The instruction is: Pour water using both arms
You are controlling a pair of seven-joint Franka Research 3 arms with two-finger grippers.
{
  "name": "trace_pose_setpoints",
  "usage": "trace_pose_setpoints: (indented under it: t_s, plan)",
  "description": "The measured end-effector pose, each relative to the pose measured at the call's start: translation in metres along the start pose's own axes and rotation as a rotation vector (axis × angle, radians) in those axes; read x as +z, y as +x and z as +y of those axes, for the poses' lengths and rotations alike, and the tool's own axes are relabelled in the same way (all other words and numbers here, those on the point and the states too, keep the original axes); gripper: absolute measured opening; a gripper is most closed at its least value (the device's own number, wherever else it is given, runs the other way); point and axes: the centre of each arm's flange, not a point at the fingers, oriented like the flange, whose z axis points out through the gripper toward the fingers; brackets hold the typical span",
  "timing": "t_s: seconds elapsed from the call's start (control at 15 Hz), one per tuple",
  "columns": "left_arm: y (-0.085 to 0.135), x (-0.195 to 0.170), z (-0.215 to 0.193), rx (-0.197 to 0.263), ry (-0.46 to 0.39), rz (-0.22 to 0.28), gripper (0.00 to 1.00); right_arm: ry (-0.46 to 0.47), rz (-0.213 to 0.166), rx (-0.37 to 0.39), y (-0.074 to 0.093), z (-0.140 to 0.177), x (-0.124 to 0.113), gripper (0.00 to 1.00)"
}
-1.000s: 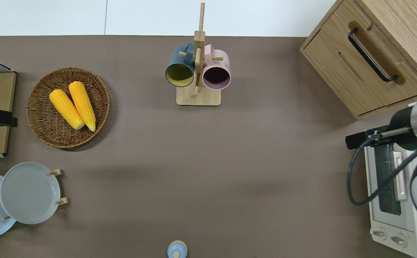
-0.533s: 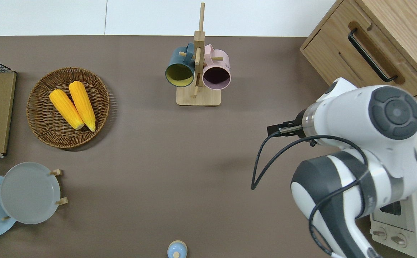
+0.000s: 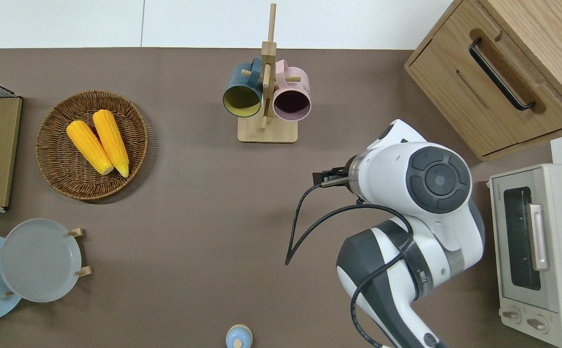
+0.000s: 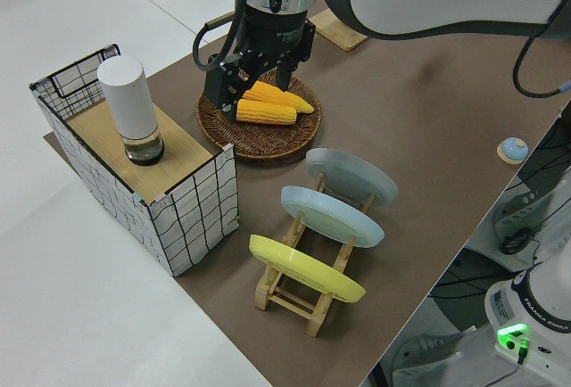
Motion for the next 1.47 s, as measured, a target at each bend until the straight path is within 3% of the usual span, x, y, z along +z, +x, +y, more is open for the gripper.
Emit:
trace_pose_setpoints:
  t_s: [0.27,0.4,0.73,1.0,1.2,1.47]
  plan:
    - [0.0,0.002,-0.037,-0.064,0.036,0.123,1.0,-0.078,0.08,-0.091,0.007,-0.006,0.006,0.97]
    - [0.001,0.006,-0.05,-0.08,0.047,0.163,1.0,-0.076,0.103,-0.108,0.013,-0.011,0.01,0.97]
    - [0.011,0.022,-0.069,-0.065,0.068,0.249,1.0,-0.025,0.161,-0.122,0.031,-0.024,0.028,0.97]
    - [0.022,0.037,-0.081,-0.079,0.054,0.339,1.0,-0.02,0.234,-0.151,0.062,-0.037,0.014,0.95]
    - [0.03,0.05,-0.088,-0.11,0.038,0.413,1.0,-0.032,0.251,-0.158,0.076,-0.034,0.019,0.93]
    - [0.04,0.07,-0.089,-0.083,0.003,0.472,1.0,-0.031,0.269,-0.168,0.083,-0.031,0.027,0.89]
